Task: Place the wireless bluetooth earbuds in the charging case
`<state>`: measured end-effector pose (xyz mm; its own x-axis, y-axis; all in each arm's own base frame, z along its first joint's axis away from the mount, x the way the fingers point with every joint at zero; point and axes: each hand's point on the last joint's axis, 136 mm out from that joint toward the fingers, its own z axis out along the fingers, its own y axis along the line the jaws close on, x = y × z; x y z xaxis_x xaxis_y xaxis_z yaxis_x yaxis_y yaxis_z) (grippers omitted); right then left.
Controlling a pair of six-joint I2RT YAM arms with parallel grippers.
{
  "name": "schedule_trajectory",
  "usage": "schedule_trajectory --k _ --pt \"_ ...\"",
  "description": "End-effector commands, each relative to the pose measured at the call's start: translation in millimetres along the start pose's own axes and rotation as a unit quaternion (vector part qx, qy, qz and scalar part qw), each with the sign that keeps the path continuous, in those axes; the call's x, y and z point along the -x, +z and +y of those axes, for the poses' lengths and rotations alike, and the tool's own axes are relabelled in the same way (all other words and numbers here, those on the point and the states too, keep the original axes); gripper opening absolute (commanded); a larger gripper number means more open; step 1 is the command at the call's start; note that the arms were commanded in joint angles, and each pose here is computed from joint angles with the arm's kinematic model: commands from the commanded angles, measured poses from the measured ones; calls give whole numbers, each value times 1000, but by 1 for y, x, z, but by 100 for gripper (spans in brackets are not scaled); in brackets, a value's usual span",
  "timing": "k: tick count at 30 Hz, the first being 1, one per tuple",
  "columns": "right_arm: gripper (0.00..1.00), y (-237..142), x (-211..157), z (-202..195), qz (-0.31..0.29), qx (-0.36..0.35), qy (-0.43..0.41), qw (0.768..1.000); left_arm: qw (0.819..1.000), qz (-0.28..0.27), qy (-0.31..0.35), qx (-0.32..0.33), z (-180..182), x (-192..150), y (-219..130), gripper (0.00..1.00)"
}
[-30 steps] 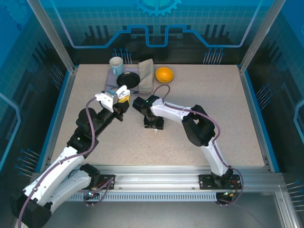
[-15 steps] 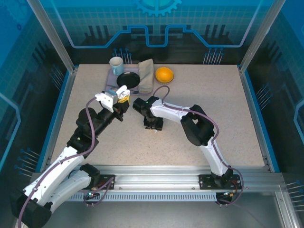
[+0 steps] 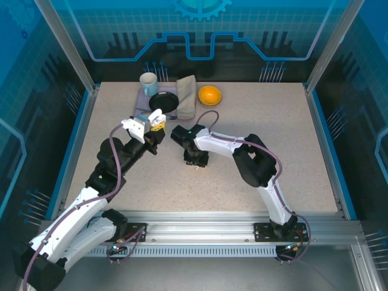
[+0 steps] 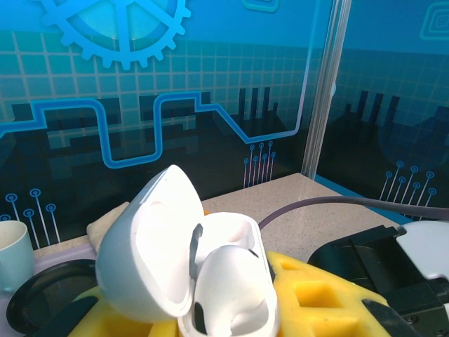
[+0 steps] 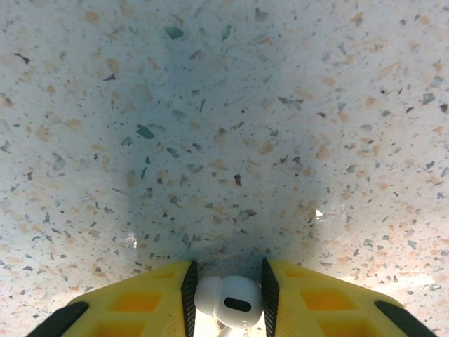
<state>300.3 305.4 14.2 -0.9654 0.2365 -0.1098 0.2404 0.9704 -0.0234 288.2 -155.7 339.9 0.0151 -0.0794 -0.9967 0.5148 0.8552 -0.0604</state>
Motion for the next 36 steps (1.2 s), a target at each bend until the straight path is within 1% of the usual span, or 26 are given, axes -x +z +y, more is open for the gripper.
schedule_trajectory --k 1,8,12,20,26,31,36 --pt "31 21 -4 -39 20 -69 12 997 999 -39 -2 2 1 26 -5 0" --pt "27 17 -4 -38 15 -53 13 998 999 -39 -3 1 0 27 -5 0" --pt "26 8 0 -35 2 -37 12 999 999 -38 -4 0 0 26 -5 0" --pt "25 -23 12 -39 -45 -18 -2 999 999 -36 -5 -1 0 26 -3 0" --pt "25 -46 18 -50 -82 -8 -8 997 999 -34 -7 -3 -1 26 -2 0" --pt "25 -78 28 -60 -131 17 -7 991 1000 -26 -8 -14 -4 25 2 0" --pt "26 -131 44 -66 -206 65 -13 976 999 -13 -10 -44 -14 20 5 0"
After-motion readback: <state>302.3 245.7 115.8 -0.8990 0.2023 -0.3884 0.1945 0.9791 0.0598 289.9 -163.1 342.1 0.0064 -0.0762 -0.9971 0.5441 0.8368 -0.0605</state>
